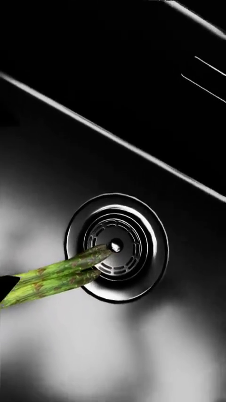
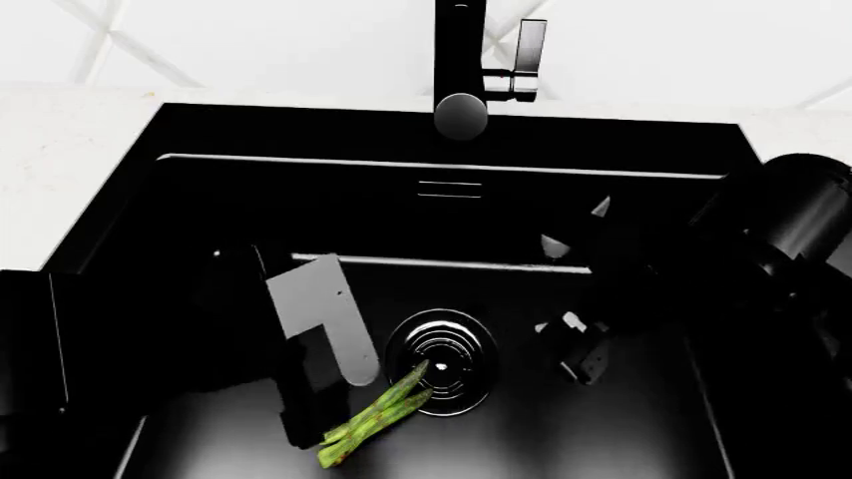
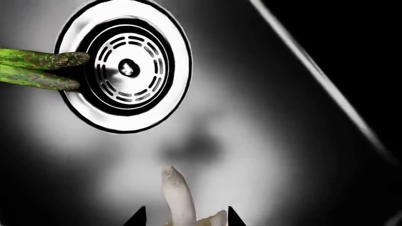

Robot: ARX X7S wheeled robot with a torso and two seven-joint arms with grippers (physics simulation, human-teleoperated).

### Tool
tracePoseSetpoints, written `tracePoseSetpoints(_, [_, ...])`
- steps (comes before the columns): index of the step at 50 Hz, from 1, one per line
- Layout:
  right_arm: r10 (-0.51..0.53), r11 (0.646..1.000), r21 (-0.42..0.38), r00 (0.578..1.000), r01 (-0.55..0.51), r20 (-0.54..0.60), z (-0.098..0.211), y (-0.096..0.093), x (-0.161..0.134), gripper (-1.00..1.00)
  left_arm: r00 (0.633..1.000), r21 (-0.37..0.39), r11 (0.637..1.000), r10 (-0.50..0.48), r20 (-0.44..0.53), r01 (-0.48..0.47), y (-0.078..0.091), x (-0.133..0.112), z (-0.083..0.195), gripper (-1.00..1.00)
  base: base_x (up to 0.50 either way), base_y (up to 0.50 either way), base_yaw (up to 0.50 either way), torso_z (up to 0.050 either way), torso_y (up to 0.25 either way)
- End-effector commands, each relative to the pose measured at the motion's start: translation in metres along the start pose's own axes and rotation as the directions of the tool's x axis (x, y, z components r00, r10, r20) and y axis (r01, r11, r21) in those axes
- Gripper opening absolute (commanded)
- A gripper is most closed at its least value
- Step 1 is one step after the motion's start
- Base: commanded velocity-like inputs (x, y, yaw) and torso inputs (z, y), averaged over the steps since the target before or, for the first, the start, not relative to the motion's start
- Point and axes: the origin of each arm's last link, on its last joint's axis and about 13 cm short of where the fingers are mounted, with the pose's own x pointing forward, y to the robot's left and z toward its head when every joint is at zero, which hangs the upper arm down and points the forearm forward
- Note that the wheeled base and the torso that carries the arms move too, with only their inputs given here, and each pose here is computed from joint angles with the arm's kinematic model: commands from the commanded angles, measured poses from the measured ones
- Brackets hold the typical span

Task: Pick up the fruits and vegetables and place them in the sink. Turn on the sink faucet to wash them. Then turn the sink off and put them in the tray.

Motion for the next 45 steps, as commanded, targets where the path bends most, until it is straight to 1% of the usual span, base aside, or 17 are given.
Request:
tracePoseSetpoints(1, [-0.027,1.000,0.007,0.999,0.027,0.030,0.002,-0.005,-0.011,-1.00,0.982,-0.063,0.983,-0.168,0.081,0.173,0.011,0.004,0.010,1.00,0.00,0.00,0.00,0.000,0.000])
tracePoseSetpoints(4, [-0.029,1.000,0.007,0.999,0.029,0.034,0.003,-0.004,-0.012,-1.00,0.976,-0.086,0.975,-0.195,0.096,0.203,0.014,0.007,0.010,1.00,0.00,0.00,0.00,0.000,0.000])
tracePoseSetpoints(10, [-0.032,0.999,0.007,0.999,0.032,0.040,0.003,-0.004,-0.013,-1.00,0.970,-0.144,0.961,-0.226,0.086,0.237,0.015,0.019,0.006,1.00,0.00,0.00,0.00,0.000,-0.002])
tracePoseSetpoints(16, [-0.034,0.999,0.008,0.998,0.033,0.046,0.003,-0.004,-0.014,-1.00,0.967,-0.170,0.953,-0.242,0.076,0.252,0.012,0.032,0.003,1.00,0.00,0.00,0.00,0.000,0.000])
tracePoseSetpoints(24, [-0.034,0.999,0.001,0.998,0.034,0.057,0.005,-0.004,-0.016,-1.00,0.961,-0.155,0.949,-0.275,0.027,0.276,0.005,0.047,0.001,1.00,0.00,0.00,0.00,0.000,0.000])
tracePoseSetpoints(32, [-0.036,0.999,0.002,0.998,0.036,0.059,0.005,-0.005,-0.017,-1.00,0.955,-0.144,0.945,-0.297,-0.013,0.292,-0.001,0.057,0.000,1.00,0.00,0.00,0.00,0.000,0.000])
tracePoseSetpoints(45, [-0.036,0.999,-0.005,0.998,0.036,0.059,0.007,-0.004,-0.018,-1.00,0.938,-0.136,0.943,-0.322,-0.128,0.305,-0.012,0.079,-0.004,1.00,0.00,0.00,0.00,0.000,0.000])
